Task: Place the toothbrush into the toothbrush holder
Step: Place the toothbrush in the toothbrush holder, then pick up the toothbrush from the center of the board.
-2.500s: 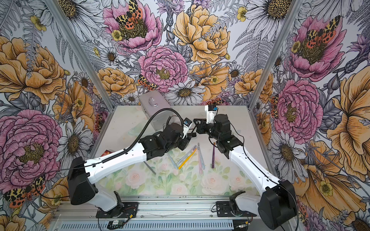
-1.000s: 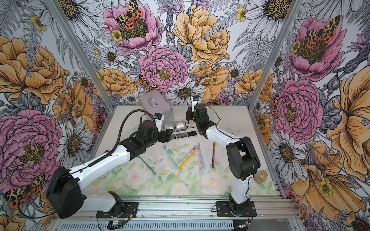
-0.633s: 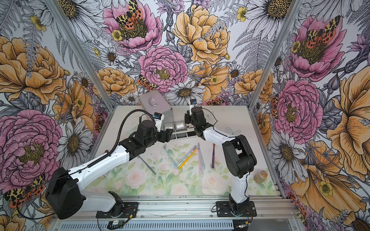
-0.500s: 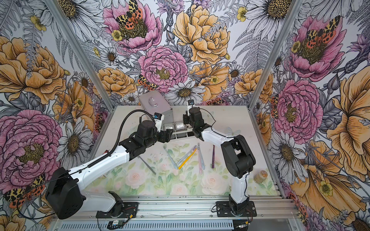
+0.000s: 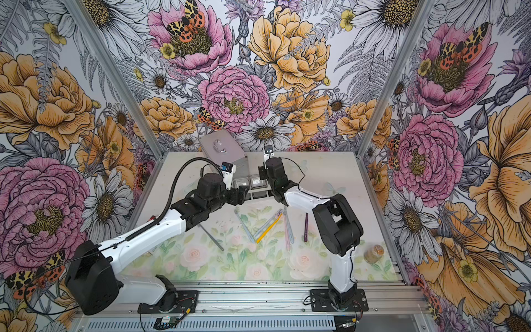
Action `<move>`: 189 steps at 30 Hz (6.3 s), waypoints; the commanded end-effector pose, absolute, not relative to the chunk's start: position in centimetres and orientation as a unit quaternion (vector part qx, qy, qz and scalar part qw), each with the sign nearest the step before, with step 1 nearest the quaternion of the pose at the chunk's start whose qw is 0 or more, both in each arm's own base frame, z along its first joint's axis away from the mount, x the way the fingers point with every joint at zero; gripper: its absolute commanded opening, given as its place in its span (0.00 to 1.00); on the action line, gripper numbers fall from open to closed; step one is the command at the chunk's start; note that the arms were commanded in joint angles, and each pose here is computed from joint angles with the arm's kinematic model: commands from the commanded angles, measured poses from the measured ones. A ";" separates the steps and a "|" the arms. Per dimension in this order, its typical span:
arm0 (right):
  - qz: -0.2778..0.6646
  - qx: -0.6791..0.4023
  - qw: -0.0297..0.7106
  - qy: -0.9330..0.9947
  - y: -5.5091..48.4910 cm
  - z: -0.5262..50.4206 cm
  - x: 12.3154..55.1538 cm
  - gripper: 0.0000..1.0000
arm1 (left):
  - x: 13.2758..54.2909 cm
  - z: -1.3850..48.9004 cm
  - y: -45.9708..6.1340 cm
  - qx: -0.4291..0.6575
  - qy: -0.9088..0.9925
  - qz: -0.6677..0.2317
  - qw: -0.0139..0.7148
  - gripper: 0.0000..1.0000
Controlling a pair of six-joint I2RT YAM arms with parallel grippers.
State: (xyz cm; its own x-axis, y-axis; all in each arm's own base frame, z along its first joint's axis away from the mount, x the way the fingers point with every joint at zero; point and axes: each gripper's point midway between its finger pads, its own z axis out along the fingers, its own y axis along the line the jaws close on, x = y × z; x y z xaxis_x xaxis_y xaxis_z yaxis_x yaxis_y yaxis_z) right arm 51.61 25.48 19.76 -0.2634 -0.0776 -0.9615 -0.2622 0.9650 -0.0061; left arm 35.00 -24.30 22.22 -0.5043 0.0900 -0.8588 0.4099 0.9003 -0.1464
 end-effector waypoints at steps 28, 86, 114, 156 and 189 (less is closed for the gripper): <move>0.054 -0.045 0.621 0.780 20.7 25.9 48.1 0.64 | 33.2 17.4 -17.0 -0.118 0.932 -0.091 0.330 0.84; 0.109 0.058 0.519 0.846 12.4 19.7 36.3 0.53 | 27.6 1.6 -7.5 -0.373 0.919 0.092 0.082 0.70; 0.076 0.063 0.521 0.848 10.3 19.0 35.8 0.51 | 29.0 -1.5 -8.8 -0.329 0.930 0.145 0.083 0.31; 0.073 0.063 0.513 0.853 9.3 19.4 34.5 0.51 | 29.8 -2.8 -17.1 -0.236 0.959 0.030 0.151 0.13; 0.122 -0.002 0.482 0.868 11.4 19.8 34.1 0.59 | 32.7 6.0 -18.3 -0.112 0.959 0.017 0.259 0.00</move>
